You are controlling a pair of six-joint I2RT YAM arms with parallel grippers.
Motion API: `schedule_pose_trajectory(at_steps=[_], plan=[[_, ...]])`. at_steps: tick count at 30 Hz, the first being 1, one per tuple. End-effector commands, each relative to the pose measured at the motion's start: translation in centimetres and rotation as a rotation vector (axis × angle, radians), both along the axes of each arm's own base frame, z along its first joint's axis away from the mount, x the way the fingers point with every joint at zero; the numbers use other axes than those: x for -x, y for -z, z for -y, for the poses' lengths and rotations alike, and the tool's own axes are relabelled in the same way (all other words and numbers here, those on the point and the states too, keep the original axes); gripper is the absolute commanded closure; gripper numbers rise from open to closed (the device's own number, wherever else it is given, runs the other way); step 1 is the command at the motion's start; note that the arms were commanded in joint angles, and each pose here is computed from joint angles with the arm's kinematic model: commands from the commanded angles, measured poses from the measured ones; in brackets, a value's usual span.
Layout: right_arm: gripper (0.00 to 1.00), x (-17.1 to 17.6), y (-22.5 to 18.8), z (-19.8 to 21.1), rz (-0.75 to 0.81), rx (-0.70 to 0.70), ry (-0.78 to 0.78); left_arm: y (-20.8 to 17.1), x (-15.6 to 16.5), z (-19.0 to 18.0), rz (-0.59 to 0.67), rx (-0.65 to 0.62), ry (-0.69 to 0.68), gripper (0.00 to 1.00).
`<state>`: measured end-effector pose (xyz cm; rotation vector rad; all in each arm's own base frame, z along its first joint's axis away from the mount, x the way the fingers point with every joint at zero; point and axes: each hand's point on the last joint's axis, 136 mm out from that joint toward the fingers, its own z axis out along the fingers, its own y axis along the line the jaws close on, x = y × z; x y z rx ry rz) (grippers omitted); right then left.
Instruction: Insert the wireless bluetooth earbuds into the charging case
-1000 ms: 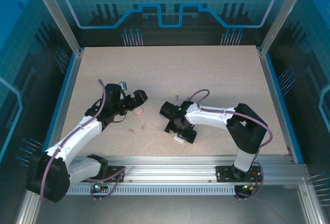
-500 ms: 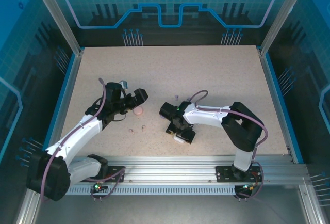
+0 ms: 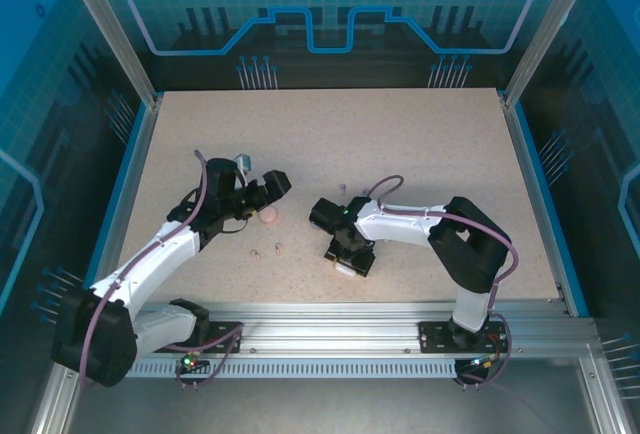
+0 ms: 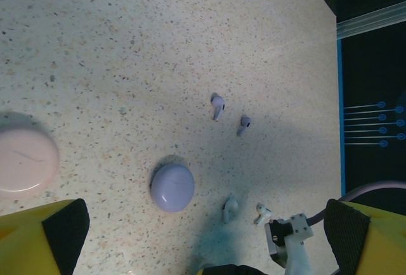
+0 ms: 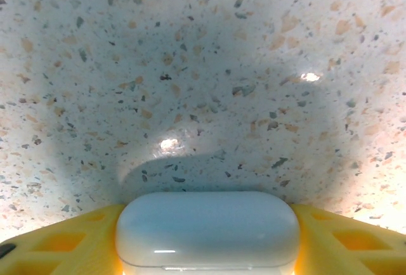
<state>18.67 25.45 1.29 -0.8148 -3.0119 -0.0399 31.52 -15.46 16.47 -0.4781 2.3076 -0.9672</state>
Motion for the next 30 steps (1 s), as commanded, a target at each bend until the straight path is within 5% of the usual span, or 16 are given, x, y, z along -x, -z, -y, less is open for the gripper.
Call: schedule_pose_trajectory(at_steps=[1,6,14,21,30], plan=[[0.43,0.6,1.2,1.7,-0.021,0.058,0.024,-2.1,-0.8,1.0,0.029,0.083,0.009,0.01],[0.51,0.5,0.9,1.5,-0.012,0.036,0.019,-2.2,-1.3,0.5,0.036,0.237,-0.027,0.01],[0.54,-1.2,-2.4,-0.6,0.062,-0.075,-0.003,-3.5,-1.1,0.8,0.102,0.163,0.005,0.02],[0.54,-6.2,-6.1,-0.6,0.148,-0.185,0.047,-1.3,0.4,2.6,0.104,0.247,0.014,0.02],[0.54,-13.9,-10.5,0.3,0.253,-0.310,0.179,0.4,2.1,6.3,0.155,0.159,0.052,0.01]])
